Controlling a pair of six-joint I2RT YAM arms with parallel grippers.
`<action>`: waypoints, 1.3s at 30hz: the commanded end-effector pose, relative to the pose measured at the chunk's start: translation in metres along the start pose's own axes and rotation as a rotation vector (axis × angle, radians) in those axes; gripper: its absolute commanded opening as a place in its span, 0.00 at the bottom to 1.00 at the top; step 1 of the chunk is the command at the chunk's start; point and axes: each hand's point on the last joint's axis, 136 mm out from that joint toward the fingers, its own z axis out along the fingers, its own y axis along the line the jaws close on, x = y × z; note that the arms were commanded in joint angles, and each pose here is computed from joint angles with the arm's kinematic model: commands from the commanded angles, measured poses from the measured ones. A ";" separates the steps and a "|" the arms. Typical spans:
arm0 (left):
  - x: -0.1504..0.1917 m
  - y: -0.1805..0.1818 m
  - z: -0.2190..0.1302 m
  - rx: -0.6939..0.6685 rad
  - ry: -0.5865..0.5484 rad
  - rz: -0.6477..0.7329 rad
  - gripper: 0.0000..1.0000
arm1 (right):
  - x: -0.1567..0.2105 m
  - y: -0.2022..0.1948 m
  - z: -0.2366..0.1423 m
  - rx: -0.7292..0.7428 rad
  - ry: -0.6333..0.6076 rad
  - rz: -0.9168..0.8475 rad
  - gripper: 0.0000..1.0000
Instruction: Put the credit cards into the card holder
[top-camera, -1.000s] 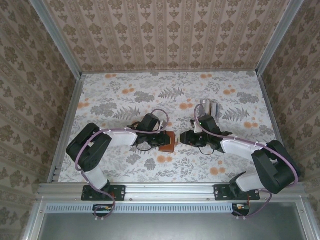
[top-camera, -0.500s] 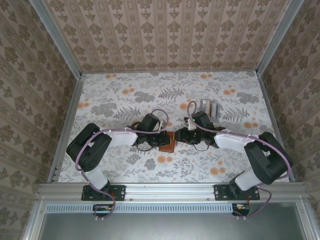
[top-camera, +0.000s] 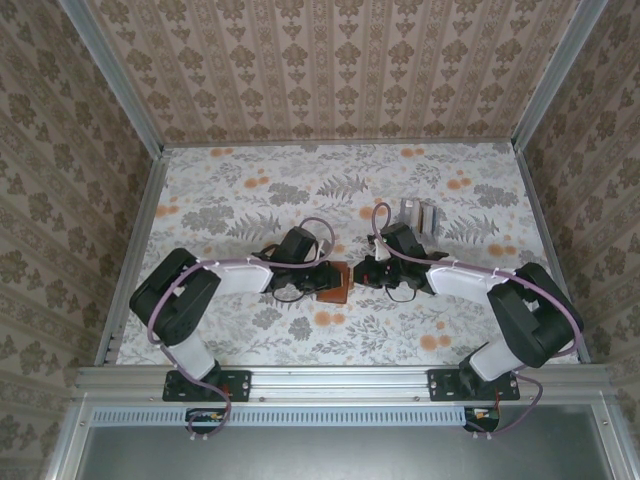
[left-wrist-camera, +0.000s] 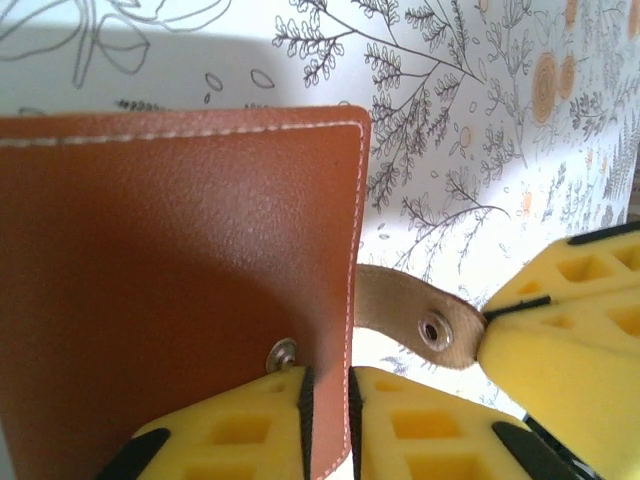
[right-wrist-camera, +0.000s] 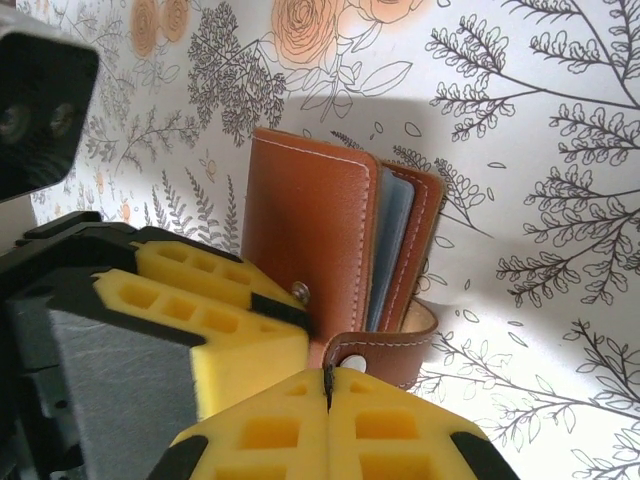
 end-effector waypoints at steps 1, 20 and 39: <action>0.000 0.000 -0.018 0.001 -0.038 -0.010 0.27 | 0.006 -0.004 -0.004 0.010 -0.001 -0.006 0.00; 0.009 0.040 0.003 -0.087 0.031 -0.056 0.07 | -0.005 0.027 0.000 -0.081 -0.001 -0.032 0.00; 0.014 0.044 0.001 -0.085 0.018 -0.074 0.06 | -0.005 0.012 0.031 -0.018 0.038 -0.040 0.00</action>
